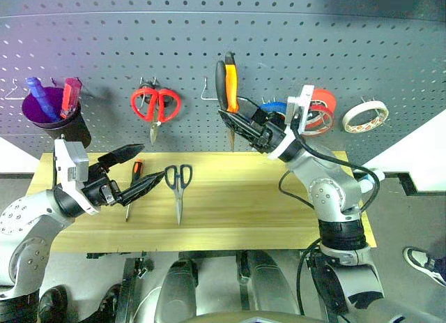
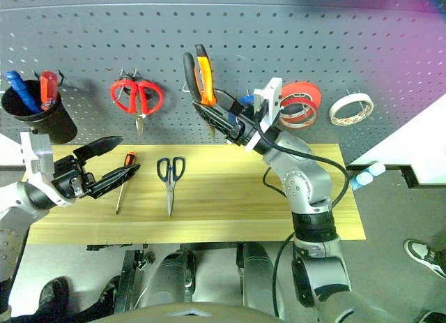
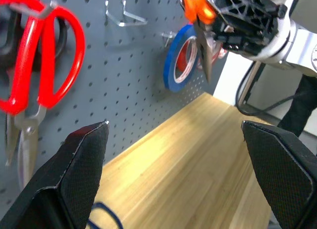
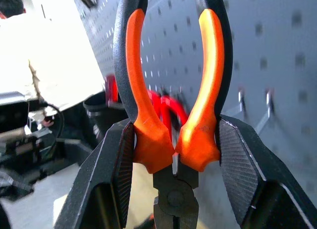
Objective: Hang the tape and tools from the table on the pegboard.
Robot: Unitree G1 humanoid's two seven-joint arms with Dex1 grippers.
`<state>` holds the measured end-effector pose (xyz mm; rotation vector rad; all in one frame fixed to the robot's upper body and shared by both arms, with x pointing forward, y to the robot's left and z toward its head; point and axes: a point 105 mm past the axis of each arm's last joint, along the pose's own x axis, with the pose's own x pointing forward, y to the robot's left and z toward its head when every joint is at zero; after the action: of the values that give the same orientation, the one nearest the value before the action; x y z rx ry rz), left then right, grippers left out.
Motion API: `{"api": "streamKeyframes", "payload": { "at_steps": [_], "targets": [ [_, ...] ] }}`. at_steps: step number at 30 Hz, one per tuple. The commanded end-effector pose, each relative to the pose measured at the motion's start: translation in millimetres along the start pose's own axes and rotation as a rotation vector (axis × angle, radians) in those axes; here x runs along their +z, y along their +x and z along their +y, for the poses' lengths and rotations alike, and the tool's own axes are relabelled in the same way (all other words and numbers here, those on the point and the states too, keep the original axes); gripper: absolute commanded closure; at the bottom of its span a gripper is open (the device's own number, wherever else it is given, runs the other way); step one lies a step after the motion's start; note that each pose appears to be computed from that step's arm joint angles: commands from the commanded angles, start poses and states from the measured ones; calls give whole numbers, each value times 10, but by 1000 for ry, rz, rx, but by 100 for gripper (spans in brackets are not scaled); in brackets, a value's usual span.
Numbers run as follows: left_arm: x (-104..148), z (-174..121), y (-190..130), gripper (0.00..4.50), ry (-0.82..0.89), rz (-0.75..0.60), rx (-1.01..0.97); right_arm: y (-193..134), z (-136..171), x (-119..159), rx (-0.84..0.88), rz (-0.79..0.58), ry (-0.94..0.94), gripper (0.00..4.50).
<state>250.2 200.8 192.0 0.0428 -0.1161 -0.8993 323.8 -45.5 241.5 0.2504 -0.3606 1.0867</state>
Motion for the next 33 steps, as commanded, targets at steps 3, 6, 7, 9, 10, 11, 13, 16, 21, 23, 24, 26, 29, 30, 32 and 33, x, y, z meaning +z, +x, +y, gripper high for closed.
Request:
{"api": "streamKeyframes", "payload": {
  "at_steps": [3, 6, 7, 9, 10, 11, 13, 16, 21, 23, 24, 26, 29, 30, 32, 33],
  "targets": [
    [54, 19, 27, 0, 44, -25, -11, 123, -29, 352, -31, -129, -76, 240],
    [45, 27, 46, 0, 43, -30, -14, 180, -60, 400, -71, -150, -105, 240],
    [42, 28, 51, 0, 43, -30, -15, 195, -72, 405, -84, -154, -110, 240],
    [39, 27, 62, 0, 44, -31, -19, 246, -77, 412, -100, -162, -122, 240],
    [37, 27, 64, 0, 45, -31, -21, 272, -109, 411, -126, -163, -130, 240],
    [36, 27, 66, 0, 46, -31, -22, 293, -134, 416, -146, -168, -138, 240],
    [33, 26, 66, 0, 47, -29, -24, 332, -173, 431, -186, -185, -148, 240],
    [36, 28, 69, 0, 48, -29, -25, 410, -152, 421, -212, -217, -136, 240],
    [35, 10, 60, 0, 48, -25, -26, 482, -51, 411, -201, -249, -136, 240],
    [35, 7, 53, 0, 49, -21, -26, 505, -32, 413, -197, -257, -120, 240],
    [37, 3, 50, 0, 48, -21, -26, 509, -31, 417, -199, -261, -115, 240],
    [33, 3, 47, 0, 45, -18, -26, 522, -19, 421, -197, -268, -106, 240],
    [31, 1, 47, 0, 43, -17, -27, 557, 9, 426, -193, -273, -97, 240],
    [29, -2, 50, 0, 41, -17, -28, 573, 17, 431, -192, -275, -97, 240],
    [23, -12, 54, 0, 40, -15, -32, 596, 14, 437, -200, -276, -103, 240],
    [25, -13, 55, 0, 40, -15, -32, 605, -1, 444, -211, -279, -101, 240]
  ]
}}
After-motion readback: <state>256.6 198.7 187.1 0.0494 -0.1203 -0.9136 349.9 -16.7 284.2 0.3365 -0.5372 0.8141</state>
